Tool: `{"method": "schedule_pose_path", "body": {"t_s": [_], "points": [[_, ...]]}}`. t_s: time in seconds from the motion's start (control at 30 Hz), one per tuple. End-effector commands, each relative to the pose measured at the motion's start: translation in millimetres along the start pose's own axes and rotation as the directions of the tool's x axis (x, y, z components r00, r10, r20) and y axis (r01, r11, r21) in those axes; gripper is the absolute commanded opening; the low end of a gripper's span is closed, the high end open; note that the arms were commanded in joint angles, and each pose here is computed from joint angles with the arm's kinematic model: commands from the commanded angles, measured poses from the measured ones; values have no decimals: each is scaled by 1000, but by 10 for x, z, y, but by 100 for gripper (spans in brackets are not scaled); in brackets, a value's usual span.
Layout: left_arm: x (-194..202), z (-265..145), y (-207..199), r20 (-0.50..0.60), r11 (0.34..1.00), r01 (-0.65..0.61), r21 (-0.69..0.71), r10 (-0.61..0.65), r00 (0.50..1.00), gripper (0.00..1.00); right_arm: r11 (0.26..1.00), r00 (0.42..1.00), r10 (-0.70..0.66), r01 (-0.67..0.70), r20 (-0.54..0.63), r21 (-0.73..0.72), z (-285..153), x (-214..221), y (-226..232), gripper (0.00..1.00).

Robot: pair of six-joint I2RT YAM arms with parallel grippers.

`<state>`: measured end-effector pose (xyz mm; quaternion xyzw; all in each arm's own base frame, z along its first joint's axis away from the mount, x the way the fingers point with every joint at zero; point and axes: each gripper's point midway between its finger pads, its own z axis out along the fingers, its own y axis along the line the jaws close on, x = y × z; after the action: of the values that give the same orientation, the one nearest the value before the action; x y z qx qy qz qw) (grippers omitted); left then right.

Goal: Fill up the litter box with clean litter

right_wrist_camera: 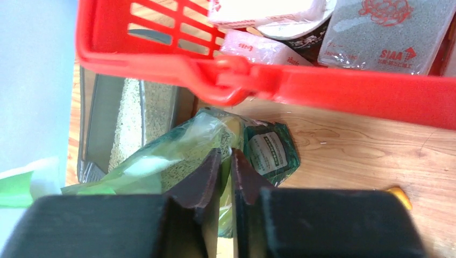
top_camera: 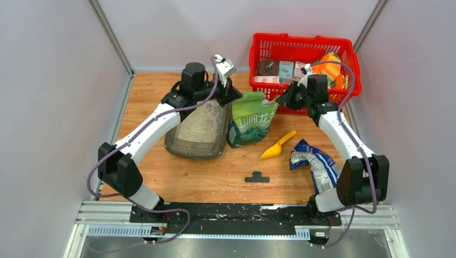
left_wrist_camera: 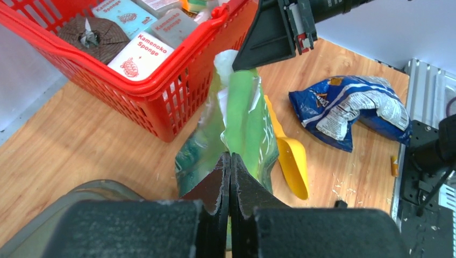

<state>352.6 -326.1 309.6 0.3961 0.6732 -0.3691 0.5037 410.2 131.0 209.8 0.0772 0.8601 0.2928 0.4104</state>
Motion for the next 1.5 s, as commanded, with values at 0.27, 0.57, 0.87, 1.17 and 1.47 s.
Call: {"method": "schedule_pose_path", "body": {"t_s": [0.27,0.57,0.87,1.17,1.47], "points": [[-142,-634,-402,58,960,-276,38,274,960,0,979,979,-199,197,-32,-56,-786,423,136,0],[-34,-629,-436,43,956,-284,67,282,959,0,979,981,-190,186,-36,-85,-680,307,216,57],[-88,-595,-436,60,960,-274,57,271,961,0,985,980,-169,170,-104,2,-488,284,219,49],[-154,-547,-514,86,953,-296,69,290,953,0,965,945,-249,261,-214,27,-694,375,353,10],[160,-476,-620,-33,932,-291,214,305,952,47,962,948,-273,270,-167,-40,-655,222,527,0]]}}
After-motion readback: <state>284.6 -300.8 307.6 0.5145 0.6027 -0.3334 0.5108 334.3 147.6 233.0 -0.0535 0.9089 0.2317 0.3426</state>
